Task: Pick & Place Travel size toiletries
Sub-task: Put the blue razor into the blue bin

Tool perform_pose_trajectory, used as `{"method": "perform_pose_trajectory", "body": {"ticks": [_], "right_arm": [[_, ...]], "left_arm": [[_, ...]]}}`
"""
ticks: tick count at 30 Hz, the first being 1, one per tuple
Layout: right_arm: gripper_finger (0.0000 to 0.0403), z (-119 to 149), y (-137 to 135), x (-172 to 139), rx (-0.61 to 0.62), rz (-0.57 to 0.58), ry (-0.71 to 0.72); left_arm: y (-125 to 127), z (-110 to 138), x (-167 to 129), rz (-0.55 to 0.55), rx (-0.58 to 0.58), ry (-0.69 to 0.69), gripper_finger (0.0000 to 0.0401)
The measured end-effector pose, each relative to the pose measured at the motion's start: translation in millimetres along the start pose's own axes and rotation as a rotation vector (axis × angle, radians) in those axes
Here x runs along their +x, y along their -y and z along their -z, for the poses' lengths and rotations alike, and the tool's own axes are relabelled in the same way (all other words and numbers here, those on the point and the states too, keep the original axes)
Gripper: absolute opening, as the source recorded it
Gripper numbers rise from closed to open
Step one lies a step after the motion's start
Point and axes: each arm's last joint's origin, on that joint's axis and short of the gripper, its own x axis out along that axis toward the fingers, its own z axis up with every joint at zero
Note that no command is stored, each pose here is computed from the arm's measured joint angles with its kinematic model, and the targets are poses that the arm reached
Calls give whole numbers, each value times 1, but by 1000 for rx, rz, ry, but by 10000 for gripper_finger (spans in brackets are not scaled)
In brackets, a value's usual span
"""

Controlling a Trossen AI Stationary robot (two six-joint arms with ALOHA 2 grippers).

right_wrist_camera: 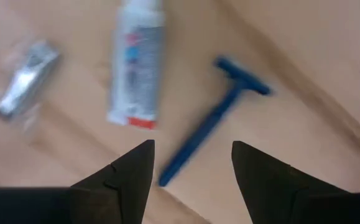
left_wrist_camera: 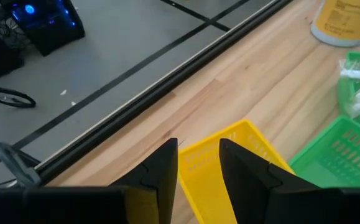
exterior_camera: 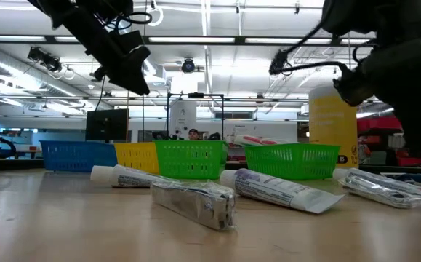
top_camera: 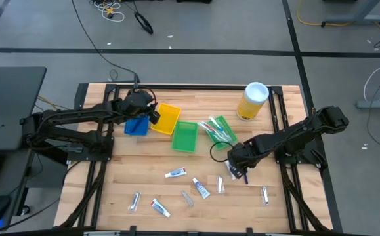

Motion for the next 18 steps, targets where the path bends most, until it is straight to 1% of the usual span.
{"method": "perform_pose_trajectory", "body": {"ticks": [2,4,8,10,15,18], "right_arm": [[225,1,3,0,74,31,3],[225,1,1,0,112,17,10],[225,4,-10,2,108,-59,34],[225,6,-13,5,109,-64,33],[225,11,-12,15,112,21,4],[225,11,-10,16,141,47,25]], "left_arm": [[0,0,0,1,-2,4,126],[0,0,0,1,0,4,126],[0,0,0,1,-1,4,126],[0,0,0,1,-1,4,126],[0,0,0,1,-1,4,126],[0,0,0,1,0,4,126]]}}
